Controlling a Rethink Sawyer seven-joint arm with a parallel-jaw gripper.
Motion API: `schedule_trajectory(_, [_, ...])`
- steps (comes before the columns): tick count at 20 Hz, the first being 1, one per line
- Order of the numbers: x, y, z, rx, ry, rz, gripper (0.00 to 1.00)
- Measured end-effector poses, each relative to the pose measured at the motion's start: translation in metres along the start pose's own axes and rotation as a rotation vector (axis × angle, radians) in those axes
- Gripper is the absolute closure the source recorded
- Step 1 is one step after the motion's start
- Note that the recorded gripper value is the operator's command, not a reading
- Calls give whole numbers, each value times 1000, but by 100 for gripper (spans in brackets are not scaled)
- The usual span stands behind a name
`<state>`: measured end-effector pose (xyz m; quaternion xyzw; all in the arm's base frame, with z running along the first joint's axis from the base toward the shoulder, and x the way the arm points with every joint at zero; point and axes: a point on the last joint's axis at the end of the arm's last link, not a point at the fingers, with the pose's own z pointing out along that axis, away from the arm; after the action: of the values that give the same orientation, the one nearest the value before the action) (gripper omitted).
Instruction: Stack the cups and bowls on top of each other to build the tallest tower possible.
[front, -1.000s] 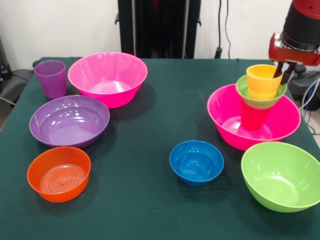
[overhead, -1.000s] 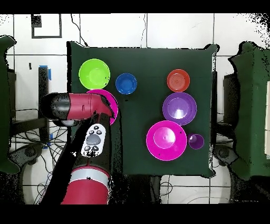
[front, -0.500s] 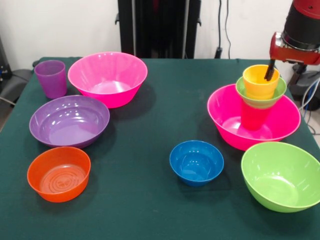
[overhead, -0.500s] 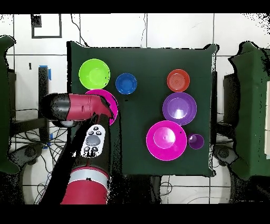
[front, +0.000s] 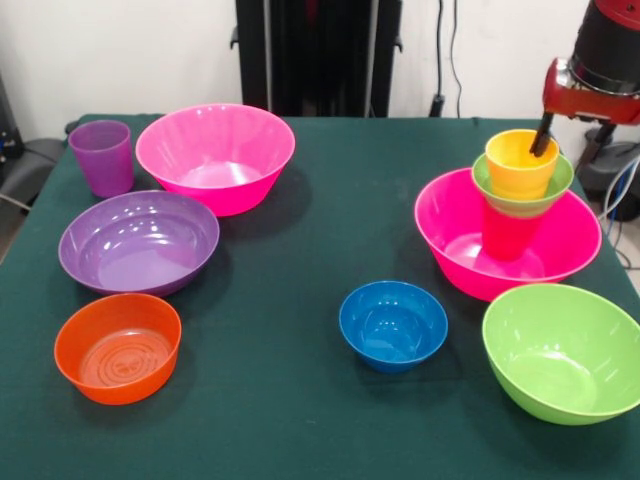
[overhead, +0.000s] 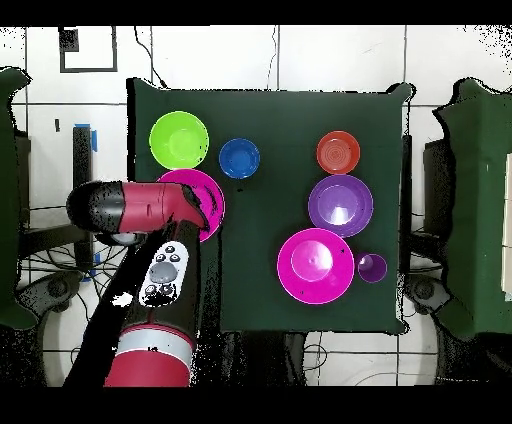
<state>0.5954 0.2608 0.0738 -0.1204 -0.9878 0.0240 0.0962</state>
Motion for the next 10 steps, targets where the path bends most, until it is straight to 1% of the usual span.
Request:
schedule_trajectory(2, [0, -1, -1, 5, -1, 1, 0])
schedule_trajectory(5, [5, -7, -7, 26, 27, 6, 0])
schedule_trajectory(6, [8, -9, -13, 35, 53, 9, 0])
schedule_trajectory(7, [10, -11, -18, 41, 69, 11, 0])
schedule_trajectory(8, [13, -14, -28, 52, 102, 15, 0])
schedule_trajectory(10, [15, -16, -36, 58, 125, 18, 0])
